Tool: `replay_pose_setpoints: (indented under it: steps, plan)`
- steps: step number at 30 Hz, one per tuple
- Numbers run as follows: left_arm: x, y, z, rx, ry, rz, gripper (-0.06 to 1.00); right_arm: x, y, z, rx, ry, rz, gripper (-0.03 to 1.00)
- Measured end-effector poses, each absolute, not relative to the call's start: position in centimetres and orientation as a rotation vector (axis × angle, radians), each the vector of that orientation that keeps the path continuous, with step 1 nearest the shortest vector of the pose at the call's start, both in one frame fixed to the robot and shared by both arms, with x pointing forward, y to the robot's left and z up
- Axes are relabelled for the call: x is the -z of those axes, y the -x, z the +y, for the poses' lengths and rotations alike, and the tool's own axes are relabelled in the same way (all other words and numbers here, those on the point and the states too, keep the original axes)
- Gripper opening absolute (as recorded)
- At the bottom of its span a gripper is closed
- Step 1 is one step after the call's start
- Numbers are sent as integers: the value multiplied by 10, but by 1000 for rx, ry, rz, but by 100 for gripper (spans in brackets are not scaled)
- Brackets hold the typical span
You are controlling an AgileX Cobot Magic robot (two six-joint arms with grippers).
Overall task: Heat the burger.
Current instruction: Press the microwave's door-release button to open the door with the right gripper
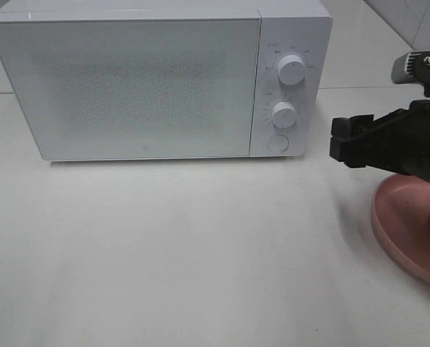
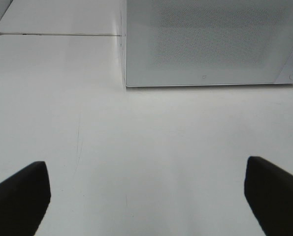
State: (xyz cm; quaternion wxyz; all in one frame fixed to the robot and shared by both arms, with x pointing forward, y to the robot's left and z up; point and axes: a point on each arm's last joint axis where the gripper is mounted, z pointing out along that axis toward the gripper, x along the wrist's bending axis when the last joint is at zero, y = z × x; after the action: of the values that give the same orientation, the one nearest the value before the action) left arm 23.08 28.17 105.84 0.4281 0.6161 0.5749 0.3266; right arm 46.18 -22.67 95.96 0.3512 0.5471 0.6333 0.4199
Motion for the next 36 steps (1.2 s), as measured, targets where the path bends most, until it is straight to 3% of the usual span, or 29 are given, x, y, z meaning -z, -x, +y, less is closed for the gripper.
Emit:
replay_pose_setpoints:
  steps: [16,36]
  plan:
    - [-1058,-231,282,-815,-1539,1436,99,-931,-451,-181,-1040,-1402,1524,74]
    - [-1058,-231,282,-815,-1539,1436,99,-920,-444,-168,-1106,-1511,1444,71]
